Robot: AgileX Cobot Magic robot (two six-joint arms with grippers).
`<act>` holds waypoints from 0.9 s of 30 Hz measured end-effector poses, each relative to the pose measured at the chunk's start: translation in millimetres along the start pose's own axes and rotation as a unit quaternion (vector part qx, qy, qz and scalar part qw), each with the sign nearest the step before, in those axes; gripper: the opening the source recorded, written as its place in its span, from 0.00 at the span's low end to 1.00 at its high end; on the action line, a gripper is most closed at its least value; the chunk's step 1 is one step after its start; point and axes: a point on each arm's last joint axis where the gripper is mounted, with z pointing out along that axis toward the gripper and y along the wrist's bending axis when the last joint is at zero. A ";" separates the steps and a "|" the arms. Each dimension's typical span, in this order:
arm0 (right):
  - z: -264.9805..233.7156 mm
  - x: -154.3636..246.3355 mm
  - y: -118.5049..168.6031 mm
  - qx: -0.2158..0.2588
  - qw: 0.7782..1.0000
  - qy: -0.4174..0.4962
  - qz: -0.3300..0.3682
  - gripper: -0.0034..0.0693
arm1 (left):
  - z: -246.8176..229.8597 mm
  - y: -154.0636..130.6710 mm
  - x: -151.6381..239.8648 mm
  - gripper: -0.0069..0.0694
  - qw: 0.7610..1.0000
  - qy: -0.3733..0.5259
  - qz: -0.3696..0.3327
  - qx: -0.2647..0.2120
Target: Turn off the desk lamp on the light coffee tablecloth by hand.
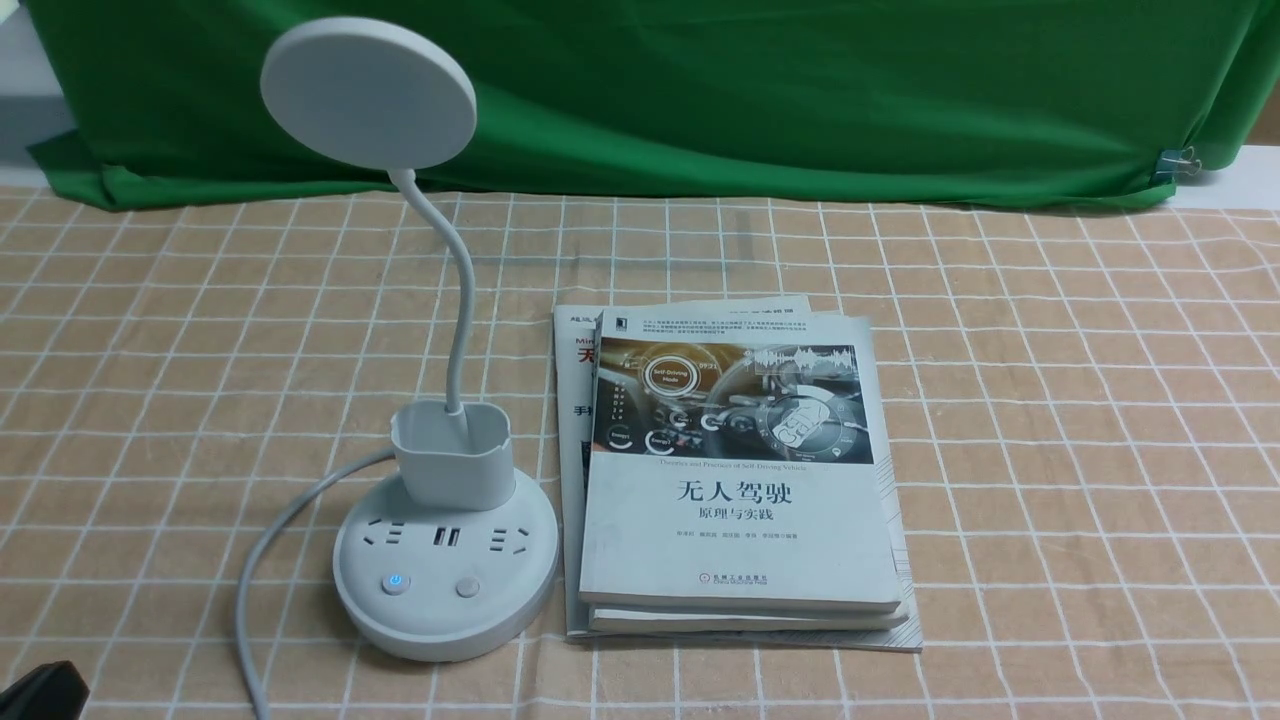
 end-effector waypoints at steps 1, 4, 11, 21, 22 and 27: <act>0.0 0.0 0.0 0.000 1.000 0.000 0.000 0.38 | 0.0 0.1 0.0 0.09 1.000 0.000 0.002 0.000; 0.0 0.0 0.0 0.000 1.000 0.000 0.000 0.38 | 0.0 0.2 0.0 0.09 1.000 0.000 0.004 -0.001; 0.0 0.0 0.0 0.000 1.000 0.000 0.000 0.38 | 0.0 0.2 0.1 0.09 1.000 0.000 0.005 -0.001; 0.0 0.1 0.0 0.000 1.000 0.001 0.000 0.38 | 0.0 0.2 0.1 0.09 1.000 0.000 0.008 -0.001; 0.0 0.1 0.0 0.000 1.000 0.001 0.000 0.38 | 0.0 0.2 0.1 0.09 1.000 0.000 0.009 -0.001; 0.0 0.1 0.0 0.000 1.000 0.001 0.000 0.38 | 0.0 0.2 0.1 0.09 1.000 0.000 0.010 -0.001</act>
